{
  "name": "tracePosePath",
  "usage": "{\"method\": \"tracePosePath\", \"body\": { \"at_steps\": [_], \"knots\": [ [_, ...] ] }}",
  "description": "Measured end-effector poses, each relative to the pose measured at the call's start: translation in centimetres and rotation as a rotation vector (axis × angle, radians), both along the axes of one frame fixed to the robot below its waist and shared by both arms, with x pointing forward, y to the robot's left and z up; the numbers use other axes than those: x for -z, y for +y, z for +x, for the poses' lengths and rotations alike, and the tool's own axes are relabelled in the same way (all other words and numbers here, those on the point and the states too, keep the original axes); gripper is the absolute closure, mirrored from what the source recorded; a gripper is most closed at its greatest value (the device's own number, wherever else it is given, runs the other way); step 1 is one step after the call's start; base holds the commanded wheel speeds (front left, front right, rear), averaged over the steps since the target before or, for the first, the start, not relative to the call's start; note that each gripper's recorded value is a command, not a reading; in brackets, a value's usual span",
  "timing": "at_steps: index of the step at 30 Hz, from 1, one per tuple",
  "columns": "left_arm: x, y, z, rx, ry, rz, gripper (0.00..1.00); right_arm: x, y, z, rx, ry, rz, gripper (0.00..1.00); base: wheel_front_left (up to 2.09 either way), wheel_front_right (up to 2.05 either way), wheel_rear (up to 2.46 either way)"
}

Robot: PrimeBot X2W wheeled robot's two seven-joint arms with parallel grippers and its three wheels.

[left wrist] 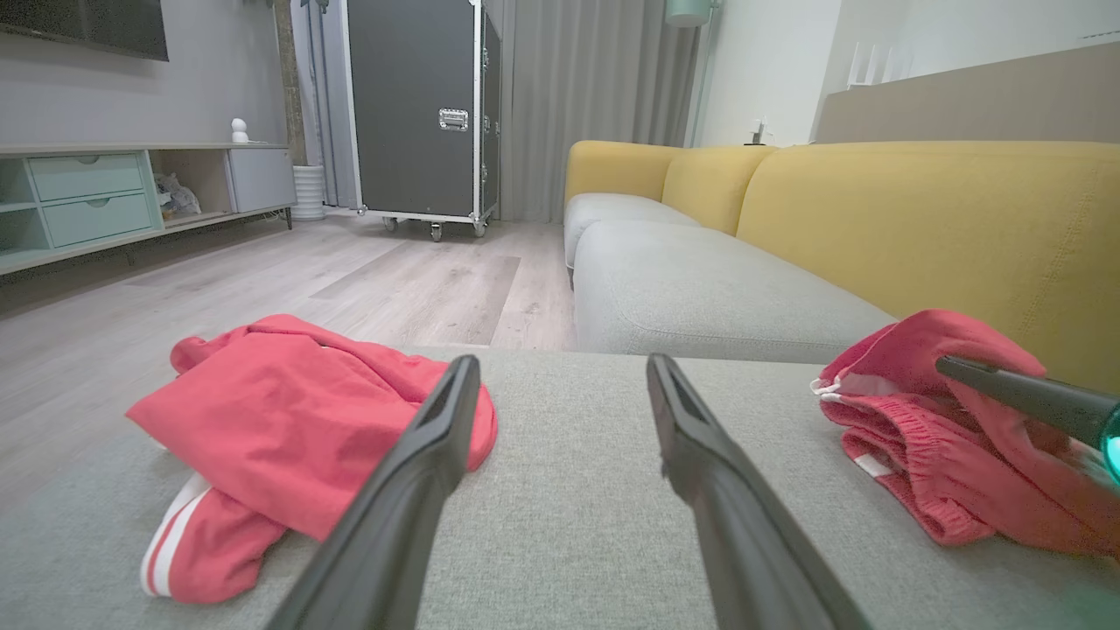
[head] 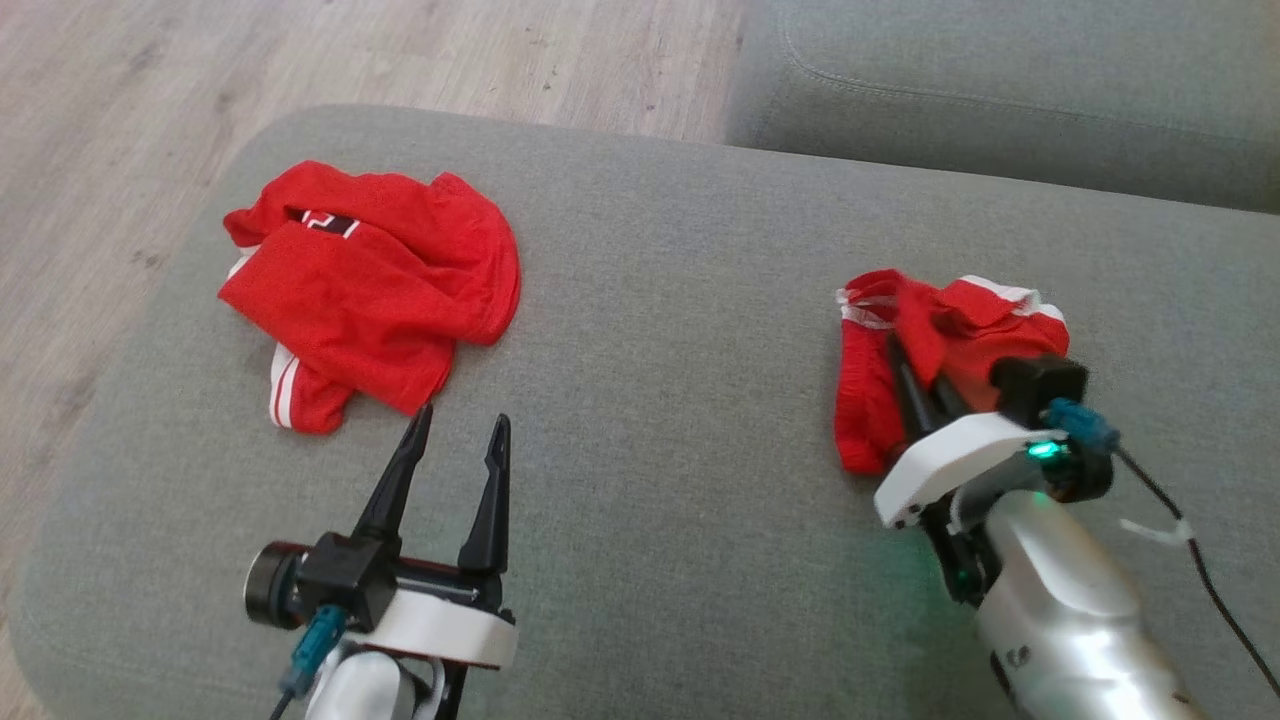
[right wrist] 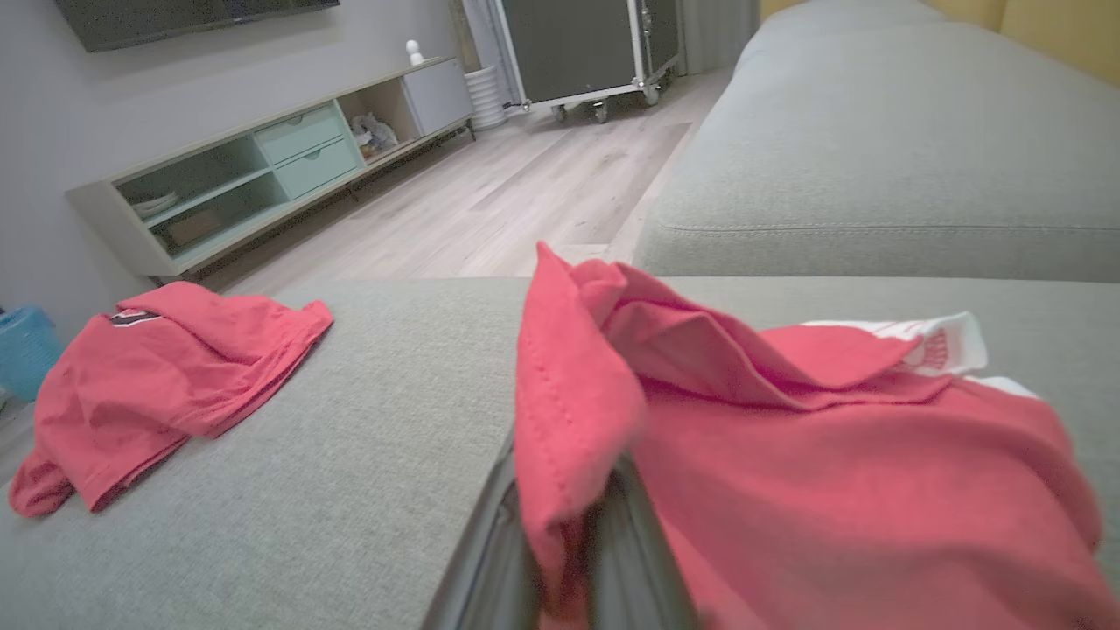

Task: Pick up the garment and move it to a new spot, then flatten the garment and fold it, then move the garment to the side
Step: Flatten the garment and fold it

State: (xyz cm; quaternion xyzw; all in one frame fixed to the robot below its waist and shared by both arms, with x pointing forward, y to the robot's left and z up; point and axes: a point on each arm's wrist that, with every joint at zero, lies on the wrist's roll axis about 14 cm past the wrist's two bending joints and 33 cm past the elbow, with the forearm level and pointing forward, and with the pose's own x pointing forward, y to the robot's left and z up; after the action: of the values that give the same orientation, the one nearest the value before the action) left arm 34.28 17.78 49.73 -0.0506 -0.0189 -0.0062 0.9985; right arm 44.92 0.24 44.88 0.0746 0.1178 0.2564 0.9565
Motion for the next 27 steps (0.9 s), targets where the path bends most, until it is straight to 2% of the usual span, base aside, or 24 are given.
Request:
{"method": "tracePosePath", "body": {
  "at_steps": [13, 14, 18, 22, 25, 27],
  "knots": [
    [0.7, -0.2, -0.1, 0.003, 0.022, -0.004, 0.0, 3.4, 2.5, -4.1, -0.162, 0.06, -0.102, 1.0, 0.0, 0.0, 0.0],
    [0.7, -0.3, 0.0, 0.007, 0.022, -0.005, 0.0, 3.7, 2.4, -4.2, -0.166, 0.065, -0.111, 0.0, 0.0, 0.0, 0.0],
    [0.6, -1.0, 0.4, 0.03, 0.018, -0.005, 0.0, 4.5, 2.2, -5.4, -0.199, 0.072, -0.154, 0.0, 0.0, 0.0, 0.0],
    [0.5, -1.6, 0.8, 0.05, 0.013, -0.007, 0.0, 3.8, 2.7, -6.0, -0.223, 0.05, -0.144, 0.0, 0.0, 0.0, 0.0],
    [0.1, -2.1, 1.4, 0.067, -0.001, -0.008, 0.0, 1.6, 3.1, -5.9, -0.207, 0.015, -0.065, 0.0, 0.0, 0.0, 0.0],
    [-0.4, -2.8, 1.8, 0.09, -0.016, -0.009, 0.0, -0.9, 2.3, -4.7, -0.141, -0.022, 0.028, 0.0, 0.0, 0.0, 0.0]
  ]
}}
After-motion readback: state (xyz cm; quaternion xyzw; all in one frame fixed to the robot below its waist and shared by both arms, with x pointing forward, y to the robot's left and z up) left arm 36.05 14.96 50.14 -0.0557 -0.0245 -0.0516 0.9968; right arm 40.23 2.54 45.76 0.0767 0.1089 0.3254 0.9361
